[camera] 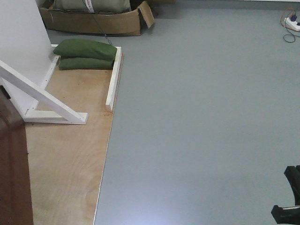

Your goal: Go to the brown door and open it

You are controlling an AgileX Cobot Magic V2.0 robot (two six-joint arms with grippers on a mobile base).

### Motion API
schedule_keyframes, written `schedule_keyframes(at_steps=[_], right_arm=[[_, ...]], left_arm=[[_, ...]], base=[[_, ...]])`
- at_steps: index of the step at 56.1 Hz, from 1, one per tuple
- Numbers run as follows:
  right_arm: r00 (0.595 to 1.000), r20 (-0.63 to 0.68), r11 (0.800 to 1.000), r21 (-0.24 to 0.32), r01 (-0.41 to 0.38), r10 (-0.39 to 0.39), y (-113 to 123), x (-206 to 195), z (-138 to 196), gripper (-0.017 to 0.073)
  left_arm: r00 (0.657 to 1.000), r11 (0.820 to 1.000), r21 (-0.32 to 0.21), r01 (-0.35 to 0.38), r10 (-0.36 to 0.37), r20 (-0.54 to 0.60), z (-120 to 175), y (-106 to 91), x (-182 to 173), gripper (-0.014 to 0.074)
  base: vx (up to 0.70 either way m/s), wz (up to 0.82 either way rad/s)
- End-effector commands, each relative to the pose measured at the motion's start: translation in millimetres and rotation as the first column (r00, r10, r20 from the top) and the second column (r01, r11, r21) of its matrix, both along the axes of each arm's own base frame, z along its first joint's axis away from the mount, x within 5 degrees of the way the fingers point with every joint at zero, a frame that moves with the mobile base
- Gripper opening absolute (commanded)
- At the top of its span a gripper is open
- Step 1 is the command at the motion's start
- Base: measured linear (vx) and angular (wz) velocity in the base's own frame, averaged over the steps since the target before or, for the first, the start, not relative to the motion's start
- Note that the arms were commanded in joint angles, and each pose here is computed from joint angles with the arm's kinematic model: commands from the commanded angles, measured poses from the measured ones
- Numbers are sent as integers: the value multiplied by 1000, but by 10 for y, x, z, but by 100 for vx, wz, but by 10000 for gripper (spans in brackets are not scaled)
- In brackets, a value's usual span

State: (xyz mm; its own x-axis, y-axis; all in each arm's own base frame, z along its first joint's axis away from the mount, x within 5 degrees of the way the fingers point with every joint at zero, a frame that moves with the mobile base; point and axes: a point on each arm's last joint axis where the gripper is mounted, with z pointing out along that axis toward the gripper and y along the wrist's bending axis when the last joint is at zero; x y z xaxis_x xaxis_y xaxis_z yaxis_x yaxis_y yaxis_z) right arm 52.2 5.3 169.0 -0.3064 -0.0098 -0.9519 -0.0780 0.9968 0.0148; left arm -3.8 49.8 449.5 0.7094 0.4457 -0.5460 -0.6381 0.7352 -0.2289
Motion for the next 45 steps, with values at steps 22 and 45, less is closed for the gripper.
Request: schedule_keyframes(at_steps=[22,45], right_arm=[[997,79,1000,-10,5,-4,-6,17,58,0],[997,79,1000,-10,5,-4,-6,17,58,0]], left_arm=[[988,783,-621,-18,110,110,-164,367,-28,-3],[994,658,-752,44,44,96,28,372,247,-3]], base=[[0,0],[0,0]])
